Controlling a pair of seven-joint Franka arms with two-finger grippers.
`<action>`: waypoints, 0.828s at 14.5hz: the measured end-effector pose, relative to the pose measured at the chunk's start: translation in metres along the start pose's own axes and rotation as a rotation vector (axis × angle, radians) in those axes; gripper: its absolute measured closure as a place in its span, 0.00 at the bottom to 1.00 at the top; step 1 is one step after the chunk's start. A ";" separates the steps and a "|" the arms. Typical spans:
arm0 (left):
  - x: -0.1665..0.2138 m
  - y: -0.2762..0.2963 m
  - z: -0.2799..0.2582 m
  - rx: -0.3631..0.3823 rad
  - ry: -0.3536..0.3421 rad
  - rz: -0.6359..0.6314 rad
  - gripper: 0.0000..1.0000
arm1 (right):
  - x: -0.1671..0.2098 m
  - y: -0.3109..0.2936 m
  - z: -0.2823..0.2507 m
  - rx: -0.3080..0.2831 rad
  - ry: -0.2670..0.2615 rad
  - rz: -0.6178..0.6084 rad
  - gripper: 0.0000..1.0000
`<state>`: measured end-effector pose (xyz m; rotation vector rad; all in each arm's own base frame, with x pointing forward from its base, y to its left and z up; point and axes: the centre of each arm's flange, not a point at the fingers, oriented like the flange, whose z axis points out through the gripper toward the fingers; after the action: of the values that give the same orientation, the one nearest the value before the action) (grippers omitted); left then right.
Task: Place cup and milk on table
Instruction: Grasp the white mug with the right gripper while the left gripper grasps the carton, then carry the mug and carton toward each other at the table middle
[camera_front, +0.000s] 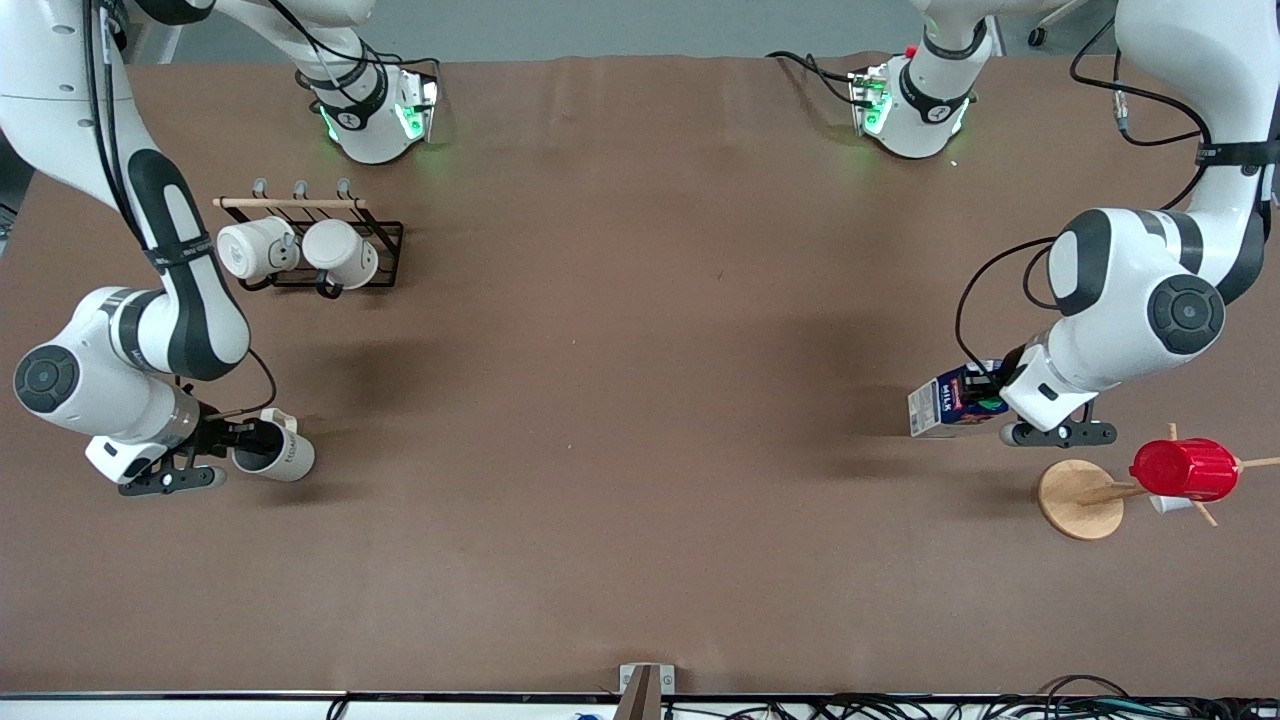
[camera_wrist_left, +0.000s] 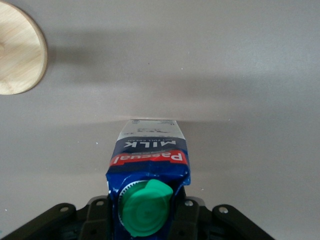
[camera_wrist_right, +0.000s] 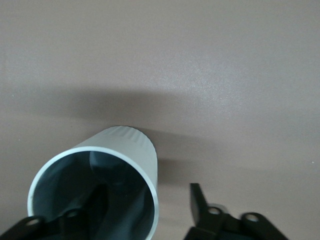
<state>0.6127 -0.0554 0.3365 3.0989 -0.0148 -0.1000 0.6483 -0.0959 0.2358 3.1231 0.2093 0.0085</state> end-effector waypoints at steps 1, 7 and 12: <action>0.001 0.000 -0.002 0.000 0.005 0.000 0.60 | 0.000 0.000 0.000 0.000 0.000 0.000 0.44; 0.013 0.020 -0.041 -0.008 0.019 0.030 0.64 | 0.000 -0.004 -0.003 0.011 -0.032 0.004 0.96; 0.010 0.101 -0.070 -0.014 0.053 0.026 0.64 | 0.021 -0.074 -0.091 0.053 -0.139 0.098 0.95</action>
<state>0.6266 -0.1540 0.4101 3.0850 -0.0528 -0.0172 0.6588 -0.0188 0.3256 3.1662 0.0552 -0.2161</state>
